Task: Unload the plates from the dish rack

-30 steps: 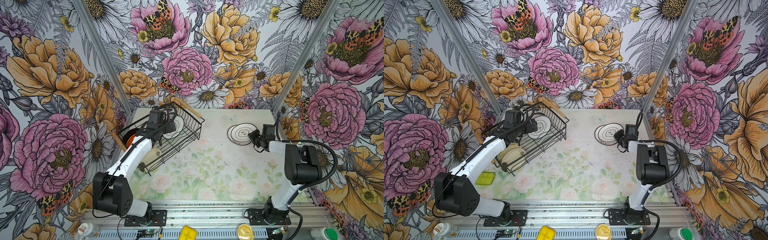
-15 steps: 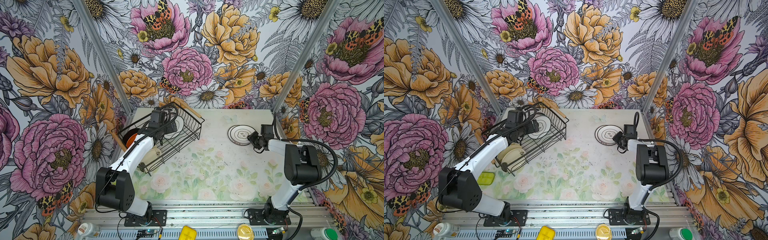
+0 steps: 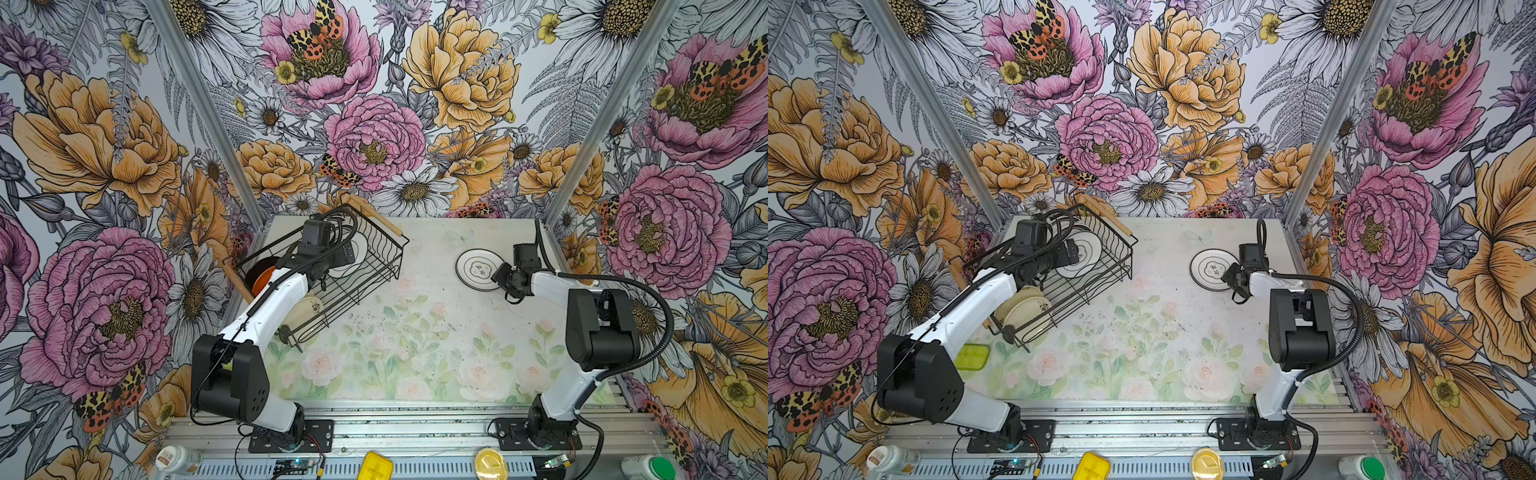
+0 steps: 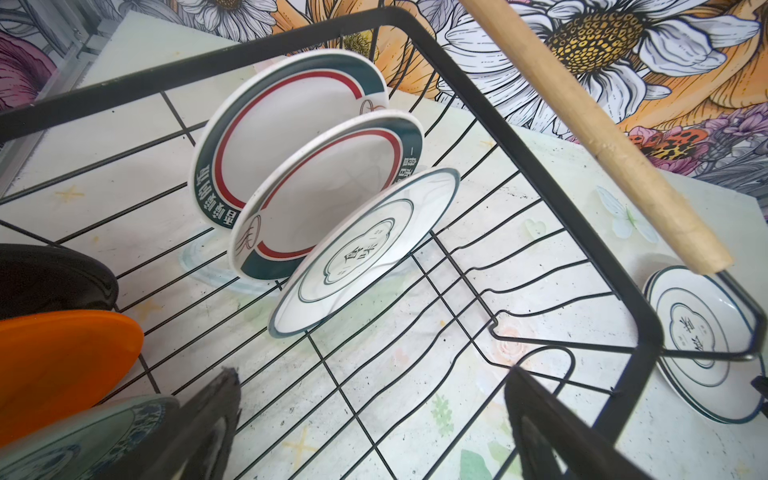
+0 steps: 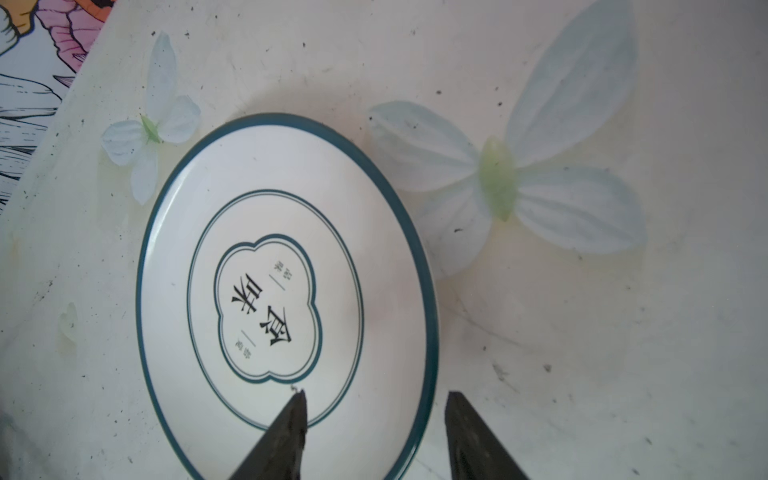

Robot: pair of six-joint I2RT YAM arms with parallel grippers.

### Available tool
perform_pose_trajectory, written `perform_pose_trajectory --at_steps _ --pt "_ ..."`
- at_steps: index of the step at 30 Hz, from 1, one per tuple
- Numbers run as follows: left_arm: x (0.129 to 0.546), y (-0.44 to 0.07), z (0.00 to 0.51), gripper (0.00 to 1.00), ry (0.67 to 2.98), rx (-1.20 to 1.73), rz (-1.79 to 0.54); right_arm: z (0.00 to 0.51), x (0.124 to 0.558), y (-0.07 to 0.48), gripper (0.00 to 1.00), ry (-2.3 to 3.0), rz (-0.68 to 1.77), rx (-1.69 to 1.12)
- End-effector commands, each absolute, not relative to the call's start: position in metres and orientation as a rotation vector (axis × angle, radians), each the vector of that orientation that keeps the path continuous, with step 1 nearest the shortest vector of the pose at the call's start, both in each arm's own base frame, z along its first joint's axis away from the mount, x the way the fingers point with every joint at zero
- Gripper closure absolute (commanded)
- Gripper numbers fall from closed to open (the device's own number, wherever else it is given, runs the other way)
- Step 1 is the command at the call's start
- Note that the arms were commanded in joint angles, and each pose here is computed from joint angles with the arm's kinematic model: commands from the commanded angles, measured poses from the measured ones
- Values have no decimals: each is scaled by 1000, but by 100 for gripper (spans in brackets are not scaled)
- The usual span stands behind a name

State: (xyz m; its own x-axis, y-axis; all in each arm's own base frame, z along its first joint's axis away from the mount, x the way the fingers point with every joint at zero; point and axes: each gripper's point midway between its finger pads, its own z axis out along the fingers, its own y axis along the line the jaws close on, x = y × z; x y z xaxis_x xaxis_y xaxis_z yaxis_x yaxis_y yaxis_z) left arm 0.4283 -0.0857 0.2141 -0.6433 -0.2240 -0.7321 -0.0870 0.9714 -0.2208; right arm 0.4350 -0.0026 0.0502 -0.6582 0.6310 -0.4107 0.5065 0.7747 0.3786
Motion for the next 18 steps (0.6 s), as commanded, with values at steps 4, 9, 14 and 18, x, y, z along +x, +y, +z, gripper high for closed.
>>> perform_pose_trajectory --at_steps 4,9,14,18 --pt "432 -85 222 1 2255 -191 -173 65 440 -6 41 2427 239 800" --pt "432 -78 223 1 2252 -207 -147 64 440 -5 29 2438 225 786" --pt "431 -66 225 1 2237 -260 -97 65 440 -3 28 2444 221 764" --pt "426 -47 229 1 2199 -334 -20 66 441 -3 22 2449 214 740"
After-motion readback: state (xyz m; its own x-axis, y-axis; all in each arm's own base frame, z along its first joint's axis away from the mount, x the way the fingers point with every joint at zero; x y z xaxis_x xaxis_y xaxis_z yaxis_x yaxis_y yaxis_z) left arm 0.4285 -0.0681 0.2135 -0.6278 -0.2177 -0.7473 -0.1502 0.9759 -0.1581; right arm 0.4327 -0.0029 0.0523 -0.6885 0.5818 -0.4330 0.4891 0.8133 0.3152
